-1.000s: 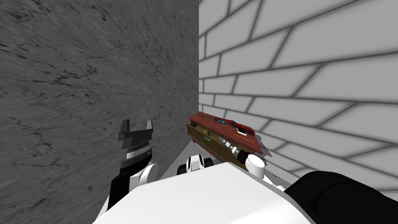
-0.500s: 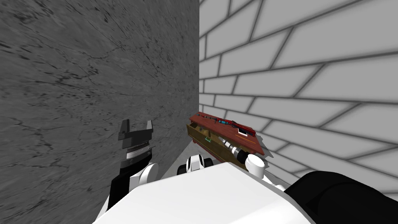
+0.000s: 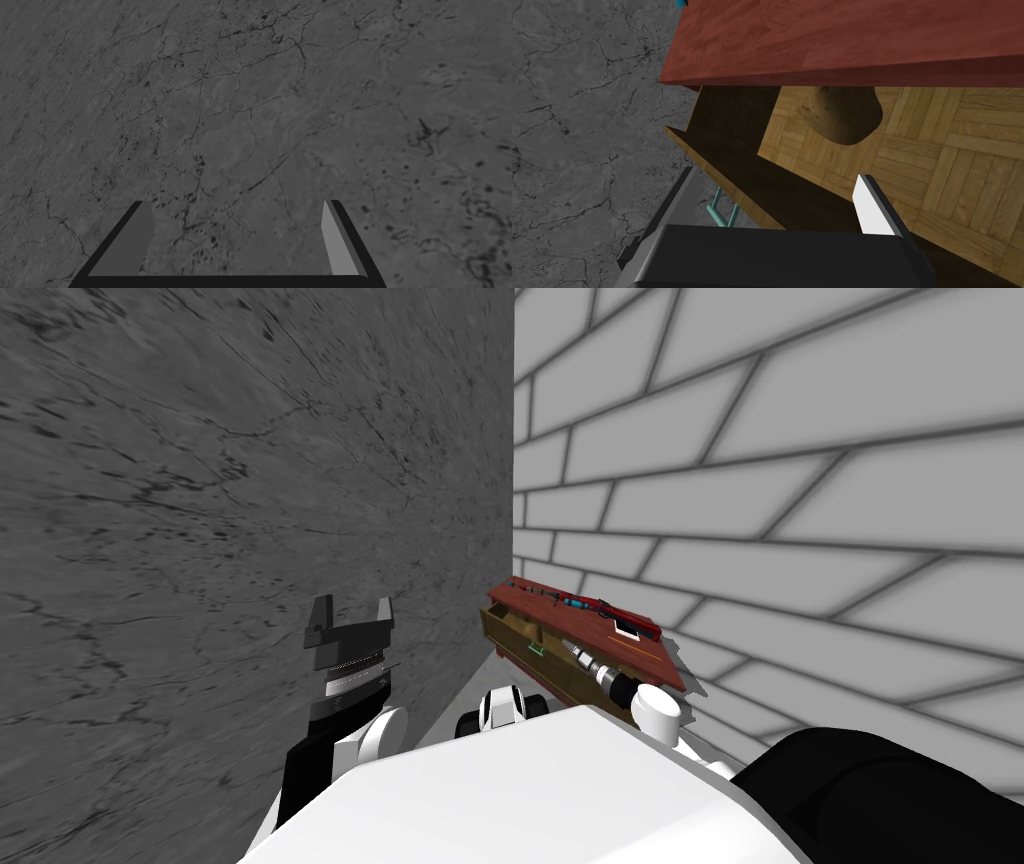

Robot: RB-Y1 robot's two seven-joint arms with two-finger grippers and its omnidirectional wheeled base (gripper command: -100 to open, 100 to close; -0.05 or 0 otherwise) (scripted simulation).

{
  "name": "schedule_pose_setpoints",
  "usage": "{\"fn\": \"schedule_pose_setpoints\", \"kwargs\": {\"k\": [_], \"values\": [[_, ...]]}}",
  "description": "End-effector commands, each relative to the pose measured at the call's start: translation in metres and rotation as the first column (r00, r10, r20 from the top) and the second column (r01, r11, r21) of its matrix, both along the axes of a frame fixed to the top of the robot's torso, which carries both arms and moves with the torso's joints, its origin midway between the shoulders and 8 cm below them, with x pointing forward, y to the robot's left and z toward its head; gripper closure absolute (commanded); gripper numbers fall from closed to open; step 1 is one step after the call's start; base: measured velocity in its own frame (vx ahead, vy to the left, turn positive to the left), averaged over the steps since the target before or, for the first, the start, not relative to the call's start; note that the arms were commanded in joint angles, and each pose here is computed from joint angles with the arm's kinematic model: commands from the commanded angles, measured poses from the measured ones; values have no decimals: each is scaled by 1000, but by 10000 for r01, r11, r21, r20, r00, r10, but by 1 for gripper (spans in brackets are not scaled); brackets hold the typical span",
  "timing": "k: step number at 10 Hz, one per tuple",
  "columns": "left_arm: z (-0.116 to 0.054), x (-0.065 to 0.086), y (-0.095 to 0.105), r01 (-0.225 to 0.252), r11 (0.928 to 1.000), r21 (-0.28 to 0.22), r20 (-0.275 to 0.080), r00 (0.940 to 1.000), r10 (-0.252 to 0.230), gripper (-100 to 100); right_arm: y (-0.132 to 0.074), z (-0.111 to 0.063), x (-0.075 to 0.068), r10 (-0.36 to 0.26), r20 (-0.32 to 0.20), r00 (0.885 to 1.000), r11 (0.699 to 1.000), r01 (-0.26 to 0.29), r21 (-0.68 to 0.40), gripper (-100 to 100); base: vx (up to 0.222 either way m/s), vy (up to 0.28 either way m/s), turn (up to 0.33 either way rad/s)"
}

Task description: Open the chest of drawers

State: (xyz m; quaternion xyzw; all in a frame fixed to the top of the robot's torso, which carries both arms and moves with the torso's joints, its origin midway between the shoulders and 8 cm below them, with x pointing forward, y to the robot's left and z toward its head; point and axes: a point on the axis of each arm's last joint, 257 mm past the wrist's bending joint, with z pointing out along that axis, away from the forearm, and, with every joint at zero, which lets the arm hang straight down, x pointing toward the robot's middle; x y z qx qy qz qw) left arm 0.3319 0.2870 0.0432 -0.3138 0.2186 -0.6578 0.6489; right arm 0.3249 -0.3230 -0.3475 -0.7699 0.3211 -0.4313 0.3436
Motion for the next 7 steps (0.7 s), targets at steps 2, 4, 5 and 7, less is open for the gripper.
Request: {"fn": "schedule_pose_setpoints", "kwargs": {"k": [2,4,5,7], "values": [[0,0,0,0,10000,0,0,10000,0,0,20,-11,-7,210,-182,9996,9991,-203,385,-100,1,-4,-32],[0,0,0,1,10000,-1,0,10000,-1,0,22,-14,-9,194,-329,9993,9971,-169,743,-100,16,26,7],[0,0,0,0,10000,-1,0,10000,0,0,22,-14,-9,194,-329,9993,9971,-169,743,-100,18,22,57],[0,0,0,0,10000,0,0,10000,0,0,22,-14,-9,194,-329,9993,9971,-169,743,-100,20,19,59]]}}
